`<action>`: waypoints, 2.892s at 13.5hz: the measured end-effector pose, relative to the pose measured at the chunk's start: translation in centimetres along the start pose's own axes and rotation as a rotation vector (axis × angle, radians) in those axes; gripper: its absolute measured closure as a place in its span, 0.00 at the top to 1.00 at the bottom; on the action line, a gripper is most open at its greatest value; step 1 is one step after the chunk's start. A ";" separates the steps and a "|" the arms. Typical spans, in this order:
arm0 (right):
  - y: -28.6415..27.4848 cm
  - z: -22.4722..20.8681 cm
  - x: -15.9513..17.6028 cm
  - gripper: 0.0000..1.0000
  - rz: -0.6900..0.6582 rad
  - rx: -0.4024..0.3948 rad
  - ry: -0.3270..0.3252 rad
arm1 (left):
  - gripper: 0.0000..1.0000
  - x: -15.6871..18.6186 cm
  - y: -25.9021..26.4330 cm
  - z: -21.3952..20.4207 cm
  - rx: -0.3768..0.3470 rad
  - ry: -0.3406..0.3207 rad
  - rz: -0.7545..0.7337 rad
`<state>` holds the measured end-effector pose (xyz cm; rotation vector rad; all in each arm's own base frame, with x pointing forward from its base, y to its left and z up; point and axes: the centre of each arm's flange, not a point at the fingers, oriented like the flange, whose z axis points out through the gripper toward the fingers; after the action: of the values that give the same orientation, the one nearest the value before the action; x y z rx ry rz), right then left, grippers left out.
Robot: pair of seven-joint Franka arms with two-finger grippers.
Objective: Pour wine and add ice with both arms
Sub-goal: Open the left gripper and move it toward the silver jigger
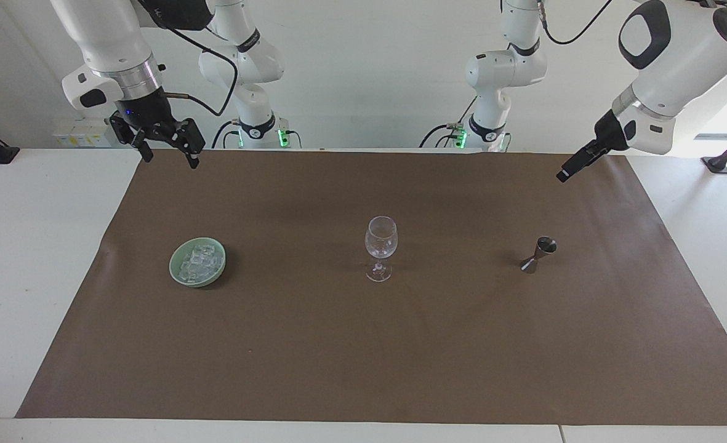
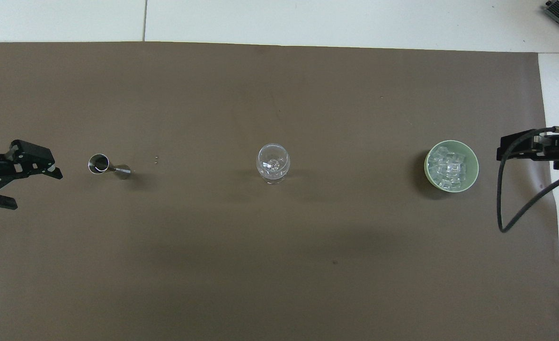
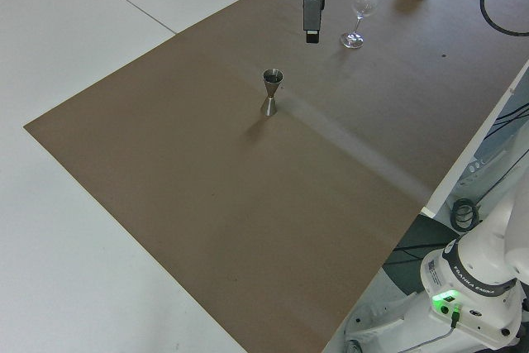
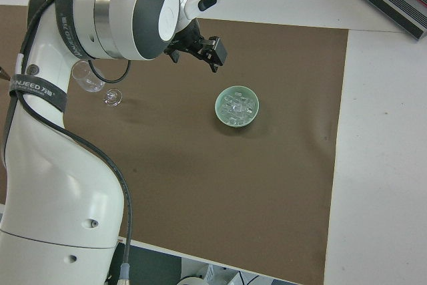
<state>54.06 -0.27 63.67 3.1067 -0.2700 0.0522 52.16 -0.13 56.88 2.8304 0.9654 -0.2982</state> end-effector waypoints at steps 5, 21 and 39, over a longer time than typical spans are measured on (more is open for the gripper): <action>0.0 0.0 0.0 1.00 0.000 0.000 0.000 | 1.00 2.9 -2.1 3.6 -0.151 -0.112 -0.357; 0.0 0.0 0.0 1.00 0.000 0.000 0.000 | 1.00 8.1 -12.2 14.8 -0.618 -0.400 -1.057; 0.0 0.0 0.0 1.00 0.000 0.000 0.000 | 1.00 5.8 -15.4 27.5 -0.988 -0.557 -1.257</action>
<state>54.06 -0.27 63.67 3.1067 -0.2700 0.0520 43.26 10.09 27.89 0.9524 1.8578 -0.4754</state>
